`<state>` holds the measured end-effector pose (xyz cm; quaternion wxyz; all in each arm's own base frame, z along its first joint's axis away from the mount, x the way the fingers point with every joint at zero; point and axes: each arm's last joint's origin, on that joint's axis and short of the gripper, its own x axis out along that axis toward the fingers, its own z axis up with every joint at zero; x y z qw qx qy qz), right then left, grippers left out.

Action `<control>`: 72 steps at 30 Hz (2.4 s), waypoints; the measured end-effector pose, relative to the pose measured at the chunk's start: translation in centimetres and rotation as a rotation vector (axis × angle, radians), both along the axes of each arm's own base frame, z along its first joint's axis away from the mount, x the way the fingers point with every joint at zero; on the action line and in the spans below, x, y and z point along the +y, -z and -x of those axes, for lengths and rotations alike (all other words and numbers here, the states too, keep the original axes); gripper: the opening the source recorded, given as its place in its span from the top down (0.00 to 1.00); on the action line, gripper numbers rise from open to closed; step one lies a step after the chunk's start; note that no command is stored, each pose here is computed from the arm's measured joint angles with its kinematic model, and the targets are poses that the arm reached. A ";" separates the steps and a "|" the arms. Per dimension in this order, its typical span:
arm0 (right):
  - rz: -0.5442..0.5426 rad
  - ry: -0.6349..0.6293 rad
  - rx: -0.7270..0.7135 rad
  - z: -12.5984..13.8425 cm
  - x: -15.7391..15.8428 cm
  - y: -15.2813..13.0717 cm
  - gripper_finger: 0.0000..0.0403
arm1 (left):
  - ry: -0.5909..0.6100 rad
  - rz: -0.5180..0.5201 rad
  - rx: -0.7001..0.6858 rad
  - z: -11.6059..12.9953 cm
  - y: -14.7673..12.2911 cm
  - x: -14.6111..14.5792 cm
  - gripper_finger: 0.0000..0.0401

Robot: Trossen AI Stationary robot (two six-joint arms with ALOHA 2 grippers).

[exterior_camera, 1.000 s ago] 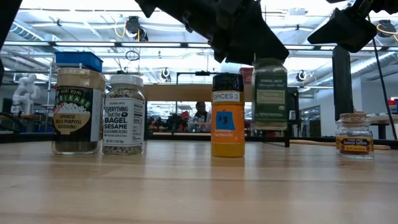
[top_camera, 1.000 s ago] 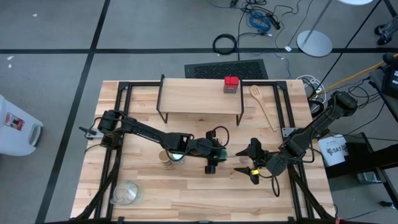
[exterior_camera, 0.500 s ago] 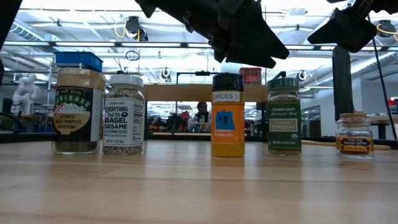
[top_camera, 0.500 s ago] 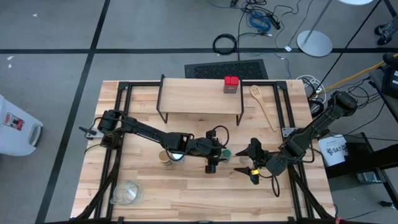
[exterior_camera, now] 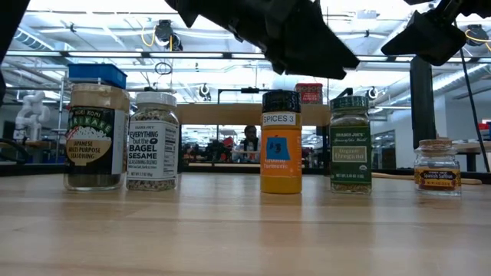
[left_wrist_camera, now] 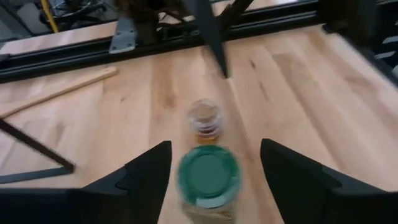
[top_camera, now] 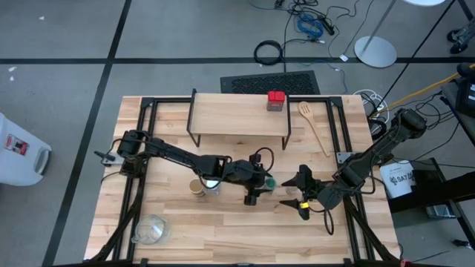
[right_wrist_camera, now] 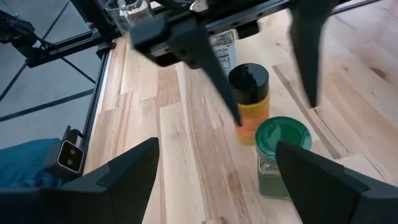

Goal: Shelf spices
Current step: Put the black seasoning bottle in the center of the table and put the green seasoning bottle beside the black seasoning bottle

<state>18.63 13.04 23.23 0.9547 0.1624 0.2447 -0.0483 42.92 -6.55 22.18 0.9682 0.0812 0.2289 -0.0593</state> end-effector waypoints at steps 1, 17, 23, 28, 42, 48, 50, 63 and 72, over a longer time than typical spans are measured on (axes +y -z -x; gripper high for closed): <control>0.001 0.000 0.002 0.0 0.0 0.0 0.23 | -0.002 -0.006 0.001 0.0 0.0 0.2 0.34; 0.004 0.002 0.013 0.1 0.0 0.1 0.23 | 0.038 -0.083 0.052 -1.0 3.3 0.5 0.24; 0.005 0.002 0.016 0.1 -0.1 0.2 0.23 | 0.037 -0.098 0.002 -1.3 3.2 0.3 0.24; 0.006 0.002 0.016 0.1 -0.1 0.2 0.23 | 0.064 -0.084 0.005 -1.3 3.2 0.2 0.28; 0.006 0.002 0.015 0.1 -0.1 0.2 0.23 | 0.070 -0.076 0.026 -1.2 3.3 0.2 0.45; 0.006 0.002 0.016 0.1 -0.1 0.1 0.23 | 0.042 -0.074 0.028 -1.2 3.2 0.3 0.47; 0.005 0.002 0.015 0.1 -0.1 0.2 0.23 | 0.025 -0.070 0.029 -1.2 3.3 0.3 0.47; 0.006 0.002 0.015 0.1 -0.1 0.2 0.23 | -0.018 -0.114 0.149 -1.4 1.5 -1.5 0.47; 0.006 0.001 0.015 0.1 -0.1 0.1 0.23 | -0.051 -0.104 0.154 -1.5 0.7 -2.2 0.47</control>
